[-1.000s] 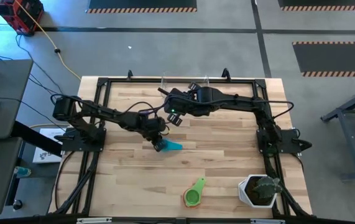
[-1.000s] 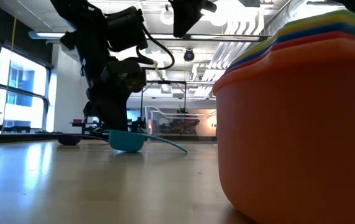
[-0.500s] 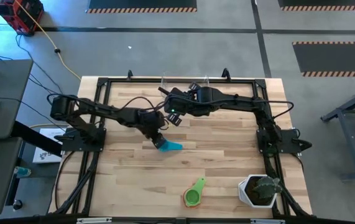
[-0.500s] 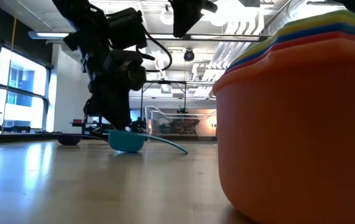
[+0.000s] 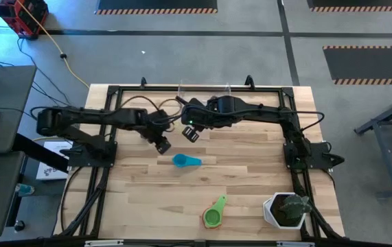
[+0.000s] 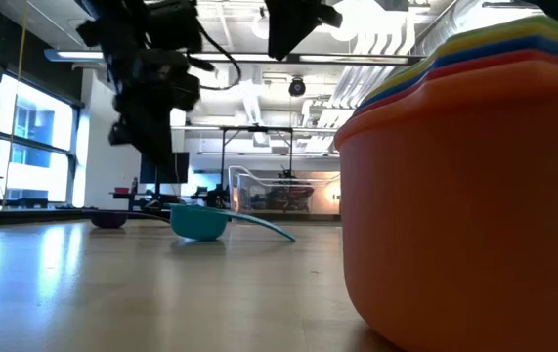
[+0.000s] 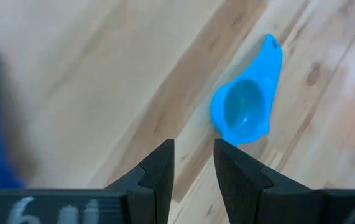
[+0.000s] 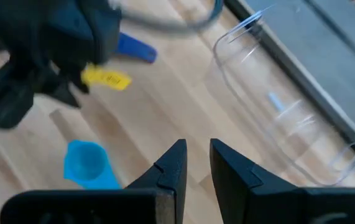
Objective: Nest measuring cups in basket
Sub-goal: Stack the light blue measuring cup on the green measuring cup
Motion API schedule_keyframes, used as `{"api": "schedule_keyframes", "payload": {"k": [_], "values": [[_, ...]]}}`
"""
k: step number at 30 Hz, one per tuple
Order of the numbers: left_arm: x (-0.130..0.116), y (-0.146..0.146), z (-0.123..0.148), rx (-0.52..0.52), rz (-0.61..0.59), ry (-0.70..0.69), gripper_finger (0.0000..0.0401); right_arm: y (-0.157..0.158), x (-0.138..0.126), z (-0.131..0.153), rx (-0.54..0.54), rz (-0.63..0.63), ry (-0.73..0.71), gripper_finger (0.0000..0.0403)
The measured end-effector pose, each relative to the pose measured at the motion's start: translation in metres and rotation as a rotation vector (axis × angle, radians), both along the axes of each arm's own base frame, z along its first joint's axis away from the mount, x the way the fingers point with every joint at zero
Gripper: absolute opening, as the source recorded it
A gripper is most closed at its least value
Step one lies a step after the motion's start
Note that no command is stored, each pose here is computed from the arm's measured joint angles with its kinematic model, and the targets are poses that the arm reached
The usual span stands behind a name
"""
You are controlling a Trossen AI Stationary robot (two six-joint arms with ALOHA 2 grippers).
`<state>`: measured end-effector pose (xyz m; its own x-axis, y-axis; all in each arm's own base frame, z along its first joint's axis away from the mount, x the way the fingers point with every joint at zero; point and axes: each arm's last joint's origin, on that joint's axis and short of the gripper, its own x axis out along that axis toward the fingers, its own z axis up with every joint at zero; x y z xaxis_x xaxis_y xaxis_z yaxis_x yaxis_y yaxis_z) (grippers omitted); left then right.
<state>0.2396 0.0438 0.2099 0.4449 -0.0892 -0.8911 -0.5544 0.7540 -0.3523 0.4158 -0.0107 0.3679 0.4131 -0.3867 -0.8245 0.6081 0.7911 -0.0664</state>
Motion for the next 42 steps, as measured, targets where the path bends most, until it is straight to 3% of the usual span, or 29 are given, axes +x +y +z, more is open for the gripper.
{"api": "schedule_keyframes", "payload": {"k": [6,14,20,31,42], "values": [[-0.029,-0.002,0.025,0.069,0.044,0.002,0.0104,0.003,0.002,-0.004,0.117,0.029,-0.011,0.0062],[-0.058,-0.011,0.052,0.061,0.088,-0.091,0.0104,0.013,0.015,-0.033,0.242,0.126,-0.002,0.0062],[-0.074,-0.019,0.064,0.059,0.087,-0.152,0.0103,0.027,0.028,-0.056,0.222,0.220,-0.038,0.0070],[-0.081,-0.023,0.069,0.053,0.102,-0.182,0.0103,0.041,0.046,-0.107,0.080,0.453,-0.109,0.0132],[-0.081,-0.023,0.069,0.053,0.103,-0.180,0.0103,0.040,0.046,-0.153,0.031,0.512,-0.137,0.0133]]}}
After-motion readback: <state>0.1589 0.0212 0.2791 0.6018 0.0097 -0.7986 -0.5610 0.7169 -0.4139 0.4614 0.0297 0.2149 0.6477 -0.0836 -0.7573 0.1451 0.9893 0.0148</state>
